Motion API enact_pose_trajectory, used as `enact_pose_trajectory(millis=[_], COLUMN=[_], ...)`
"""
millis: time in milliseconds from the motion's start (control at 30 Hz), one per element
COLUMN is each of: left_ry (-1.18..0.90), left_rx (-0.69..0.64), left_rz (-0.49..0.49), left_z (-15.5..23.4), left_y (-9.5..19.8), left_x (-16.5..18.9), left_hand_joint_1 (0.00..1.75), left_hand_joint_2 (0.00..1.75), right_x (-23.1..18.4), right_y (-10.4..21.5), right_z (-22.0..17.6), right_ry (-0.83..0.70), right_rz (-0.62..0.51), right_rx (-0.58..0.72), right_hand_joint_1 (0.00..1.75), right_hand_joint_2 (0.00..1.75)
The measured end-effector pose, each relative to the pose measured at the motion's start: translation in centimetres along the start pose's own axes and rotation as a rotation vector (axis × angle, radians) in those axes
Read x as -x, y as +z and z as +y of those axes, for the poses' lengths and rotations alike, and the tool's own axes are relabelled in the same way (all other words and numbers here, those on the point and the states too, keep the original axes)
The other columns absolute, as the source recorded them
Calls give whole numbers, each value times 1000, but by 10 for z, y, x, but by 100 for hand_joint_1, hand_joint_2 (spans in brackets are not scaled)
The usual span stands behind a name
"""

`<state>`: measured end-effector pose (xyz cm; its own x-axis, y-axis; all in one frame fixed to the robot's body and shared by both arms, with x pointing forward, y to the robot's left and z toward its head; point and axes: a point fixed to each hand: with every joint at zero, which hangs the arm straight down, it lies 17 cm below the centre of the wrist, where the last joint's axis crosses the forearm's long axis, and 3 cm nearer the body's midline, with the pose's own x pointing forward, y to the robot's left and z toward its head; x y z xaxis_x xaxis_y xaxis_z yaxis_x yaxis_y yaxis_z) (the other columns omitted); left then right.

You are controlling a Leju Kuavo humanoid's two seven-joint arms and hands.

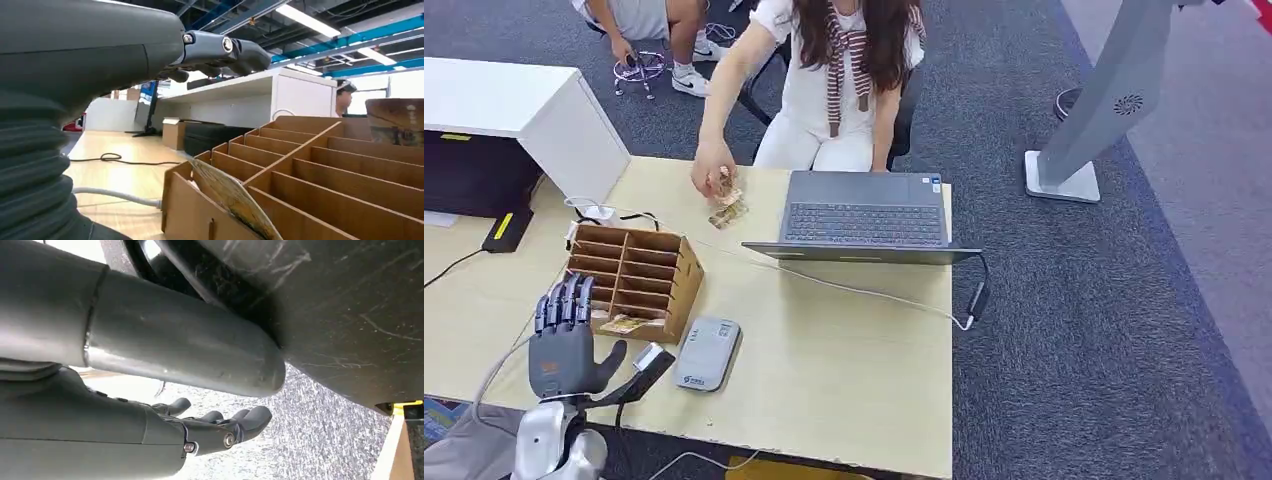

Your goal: Pass the card to the sensor for recognition and then transmit it.

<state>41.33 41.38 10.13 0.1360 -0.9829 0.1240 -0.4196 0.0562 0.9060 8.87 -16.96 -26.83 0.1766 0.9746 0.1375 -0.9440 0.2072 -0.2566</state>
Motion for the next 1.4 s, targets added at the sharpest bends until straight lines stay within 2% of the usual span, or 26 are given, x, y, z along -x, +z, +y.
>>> enact_pose_trajectory(millis=[667,1400], left_ry=[-65,-65], left_rx=[62,95], left_rz=[-77,-101], left_z=[-17,-29], left_y=[-1,-1], left_x=[-12,-15], left_hand_joint_1=[0,0], left_hand_joint_2=[175,175], right_x=[-1,-1], right_y=[0,0], right_z=[1,1], right_ry=[11,24], right_rz=[-9,-9], right_rx=[-11,-11], right_hand_joint_1=[0,0], right_hand_joint_2=[0,0])
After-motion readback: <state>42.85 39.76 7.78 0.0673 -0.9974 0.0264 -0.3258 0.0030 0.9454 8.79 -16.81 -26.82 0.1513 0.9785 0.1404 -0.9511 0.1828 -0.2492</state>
